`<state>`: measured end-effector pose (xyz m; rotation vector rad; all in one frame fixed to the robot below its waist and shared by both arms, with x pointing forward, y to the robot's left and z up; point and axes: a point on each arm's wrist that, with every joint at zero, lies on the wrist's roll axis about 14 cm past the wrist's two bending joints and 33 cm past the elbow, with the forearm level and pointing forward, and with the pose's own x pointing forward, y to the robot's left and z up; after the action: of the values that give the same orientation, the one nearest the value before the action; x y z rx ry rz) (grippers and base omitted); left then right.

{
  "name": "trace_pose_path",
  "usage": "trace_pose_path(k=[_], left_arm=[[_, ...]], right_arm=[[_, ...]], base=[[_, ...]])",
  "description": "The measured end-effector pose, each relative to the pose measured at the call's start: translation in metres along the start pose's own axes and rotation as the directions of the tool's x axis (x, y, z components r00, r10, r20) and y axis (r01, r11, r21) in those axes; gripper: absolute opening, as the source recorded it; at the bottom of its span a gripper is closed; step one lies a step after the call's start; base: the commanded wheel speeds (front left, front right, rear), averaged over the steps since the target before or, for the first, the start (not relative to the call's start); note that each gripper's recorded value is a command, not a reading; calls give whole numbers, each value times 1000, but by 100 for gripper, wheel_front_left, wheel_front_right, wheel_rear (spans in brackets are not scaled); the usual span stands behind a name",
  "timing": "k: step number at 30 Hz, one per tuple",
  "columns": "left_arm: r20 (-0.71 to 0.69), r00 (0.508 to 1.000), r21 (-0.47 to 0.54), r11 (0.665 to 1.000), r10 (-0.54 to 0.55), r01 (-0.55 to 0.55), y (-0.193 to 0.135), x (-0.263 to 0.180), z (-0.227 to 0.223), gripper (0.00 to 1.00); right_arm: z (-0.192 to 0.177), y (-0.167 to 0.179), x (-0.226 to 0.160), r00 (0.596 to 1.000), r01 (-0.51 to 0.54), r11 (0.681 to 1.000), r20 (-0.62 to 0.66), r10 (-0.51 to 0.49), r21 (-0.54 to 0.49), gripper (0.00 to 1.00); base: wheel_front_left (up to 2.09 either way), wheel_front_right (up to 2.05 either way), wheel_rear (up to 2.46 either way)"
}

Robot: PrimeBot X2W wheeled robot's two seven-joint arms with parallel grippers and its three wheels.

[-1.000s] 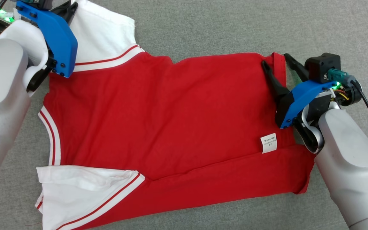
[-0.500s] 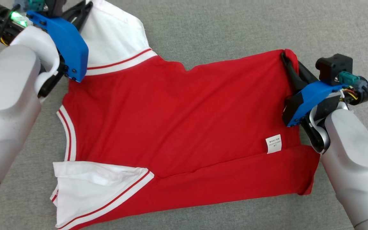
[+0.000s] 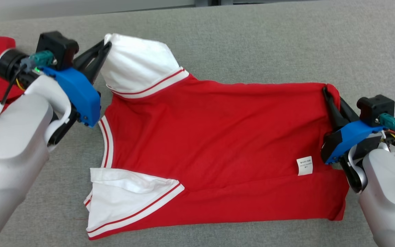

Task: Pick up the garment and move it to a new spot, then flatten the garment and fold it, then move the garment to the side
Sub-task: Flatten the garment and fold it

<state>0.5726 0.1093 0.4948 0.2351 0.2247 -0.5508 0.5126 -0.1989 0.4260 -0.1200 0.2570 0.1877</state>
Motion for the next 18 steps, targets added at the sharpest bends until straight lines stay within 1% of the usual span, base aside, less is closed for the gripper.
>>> trace_pose_path(k=[3,7,11,18], left_arm=[[7,1000,-10,1000,17,-17,0,-16,-3,0],[27,1000,-32,999,10,-9,-12,-33,-5,0],[15,1000,-75,997,18,-17,-23,-54,-21,0],[-33,998,-171,984,48,-53,-46,-97,-56,0]], right_arm=[[4,4,-4,1000,-4,1000,20,4,4,0],[9,10,-9,999,-14,1000,41,14,5,0],[11,14,-17,998,-15,1000,60,14,13,0],[1,17,-36,998,-6,999,66,4,33,0]], base=[[0,0,0],[0,0,0],[0,0,0],[0,0,0]])
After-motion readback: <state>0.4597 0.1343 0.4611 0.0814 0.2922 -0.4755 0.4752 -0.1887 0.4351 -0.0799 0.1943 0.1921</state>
